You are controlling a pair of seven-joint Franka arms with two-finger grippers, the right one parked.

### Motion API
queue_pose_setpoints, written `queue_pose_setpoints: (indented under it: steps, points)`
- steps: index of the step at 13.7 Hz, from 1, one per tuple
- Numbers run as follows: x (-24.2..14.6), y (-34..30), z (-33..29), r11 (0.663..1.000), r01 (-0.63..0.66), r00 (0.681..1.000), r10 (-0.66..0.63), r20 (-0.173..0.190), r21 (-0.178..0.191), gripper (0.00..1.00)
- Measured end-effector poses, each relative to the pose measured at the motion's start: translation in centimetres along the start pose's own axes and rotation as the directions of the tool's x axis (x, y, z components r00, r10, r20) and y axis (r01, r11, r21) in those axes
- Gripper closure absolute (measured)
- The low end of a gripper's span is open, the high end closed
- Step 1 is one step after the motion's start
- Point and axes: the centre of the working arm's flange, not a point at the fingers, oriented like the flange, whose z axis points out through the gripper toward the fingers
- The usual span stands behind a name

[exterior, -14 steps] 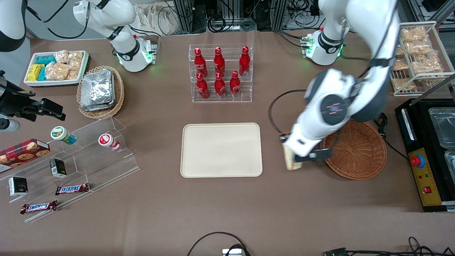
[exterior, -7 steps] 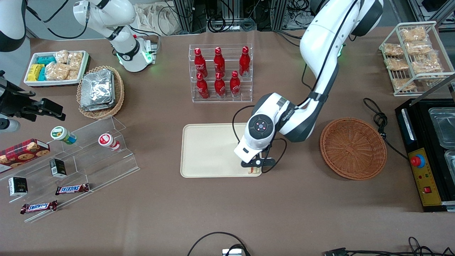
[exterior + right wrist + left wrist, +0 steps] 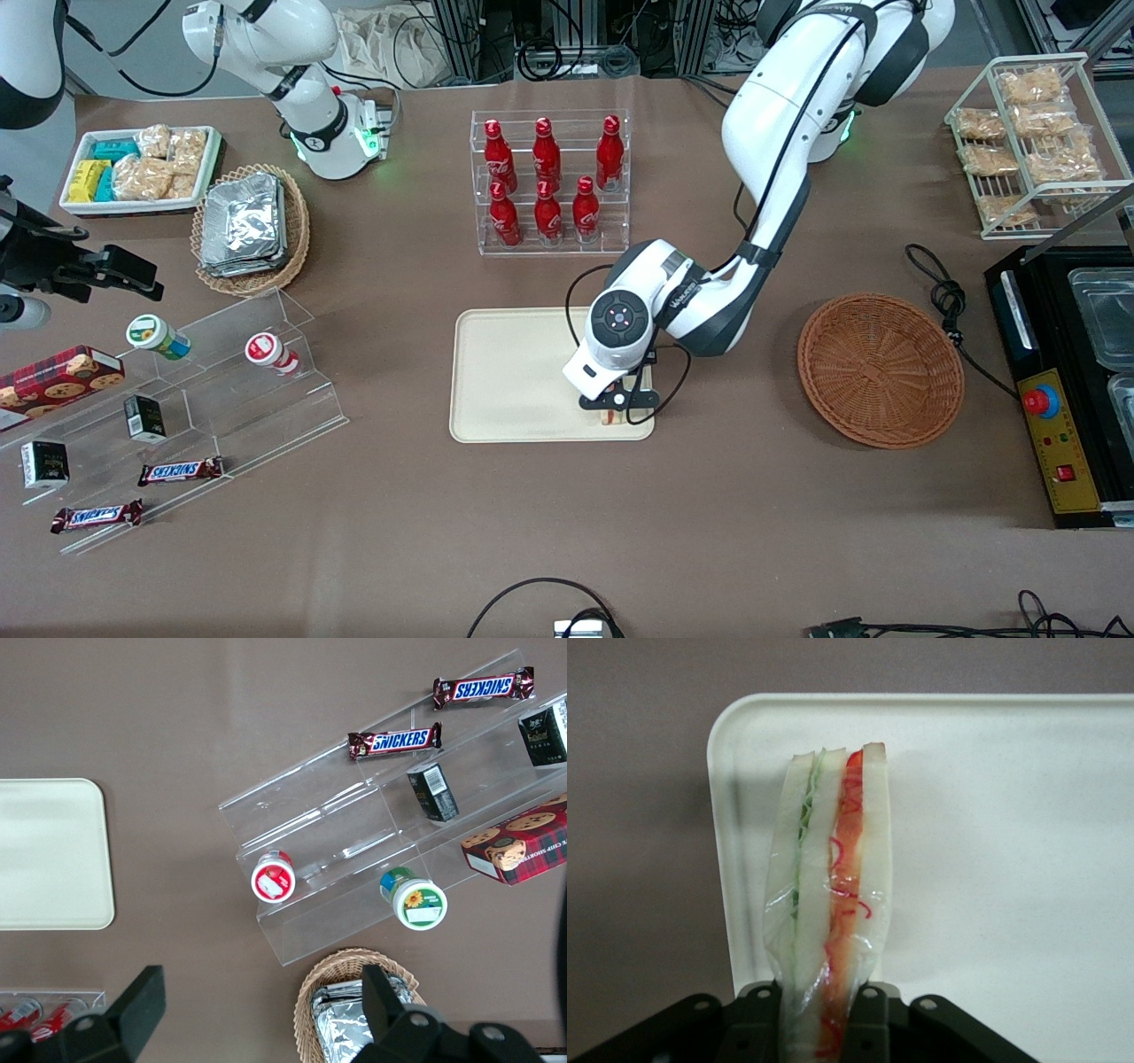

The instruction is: Place sandwich from basket to tray

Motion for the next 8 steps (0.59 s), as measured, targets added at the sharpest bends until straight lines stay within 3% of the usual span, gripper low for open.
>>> queue_pose_setpoints:
  steps: [6,7,8]
  points:
    - [1.3,-0.8,-3.2,0.999,0.023,0.998,-0.024,-0.050,-0.023,0.09]
    - [1.7,-1.4,-4.6,0.999,0.038,0.997,-0.040,-0.064,-0.028,0.01]
    - [2.3,-2.8,-6.7,0.997,0.068,0.995,-0.070,-0.072,-0.030,0.00]
